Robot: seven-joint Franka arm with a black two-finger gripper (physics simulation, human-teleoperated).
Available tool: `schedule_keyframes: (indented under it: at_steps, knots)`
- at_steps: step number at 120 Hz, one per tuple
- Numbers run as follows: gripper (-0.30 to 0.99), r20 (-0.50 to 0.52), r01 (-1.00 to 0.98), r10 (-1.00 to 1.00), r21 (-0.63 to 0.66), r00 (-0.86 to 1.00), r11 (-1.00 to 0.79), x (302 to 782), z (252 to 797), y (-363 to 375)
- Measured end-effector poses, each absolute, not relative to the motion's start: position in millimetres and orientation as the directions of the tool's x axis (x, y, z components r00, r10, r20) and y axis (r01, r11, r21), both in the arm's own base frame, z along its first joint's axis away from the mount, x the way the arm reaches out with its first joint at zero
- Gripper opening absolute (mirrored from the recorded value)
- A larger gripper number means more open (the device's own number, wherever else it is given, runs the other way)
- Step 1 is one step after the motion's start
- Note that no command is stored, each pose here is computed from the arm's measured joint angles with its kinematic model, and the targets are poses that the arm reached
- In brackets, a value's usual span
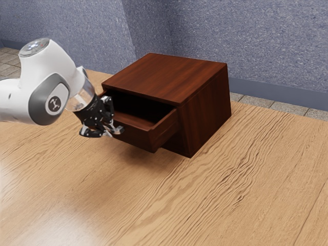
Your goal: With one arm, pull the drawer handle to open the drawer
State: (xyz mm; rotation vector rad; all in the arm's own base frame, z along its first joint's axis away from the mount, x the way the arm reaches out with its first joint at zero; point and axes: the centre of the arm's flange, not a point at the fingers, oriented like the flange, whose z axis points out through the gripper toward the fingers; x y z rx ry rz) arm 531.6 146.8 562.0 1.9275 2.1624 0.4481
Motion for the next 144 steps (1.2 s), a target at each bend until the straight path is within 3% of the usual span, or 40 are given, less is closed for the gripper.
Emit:
schedule_keyframes:
  at_steps: [62,86,103,115,133,144]
  knots:
    - [0.02,0.024,0.918,0.984,0.364,-0.177,0.157,454.5,564.1,156.0]
    - [0.42,0.045,0.891,0.987,0.438,-0.154,0.119,434.3,606.8,145.0]
    - [0.56,0.055,0.86,0.992,0.505,-0.118,0.074,446.3,728.0,125.6]
    - [0.61,-0.006,0.894,0.992,0.433,-0.129,0.119,442.1,751.0,133.7]
    - [0.66,-0.051,0.958,0.992,0.258,-0.117,0.126,448.9,722.9,117.9]
    - [0.67,0.003,0.982,0.998,0.179,-0.056,0.055,455.3,708.6,78.6]
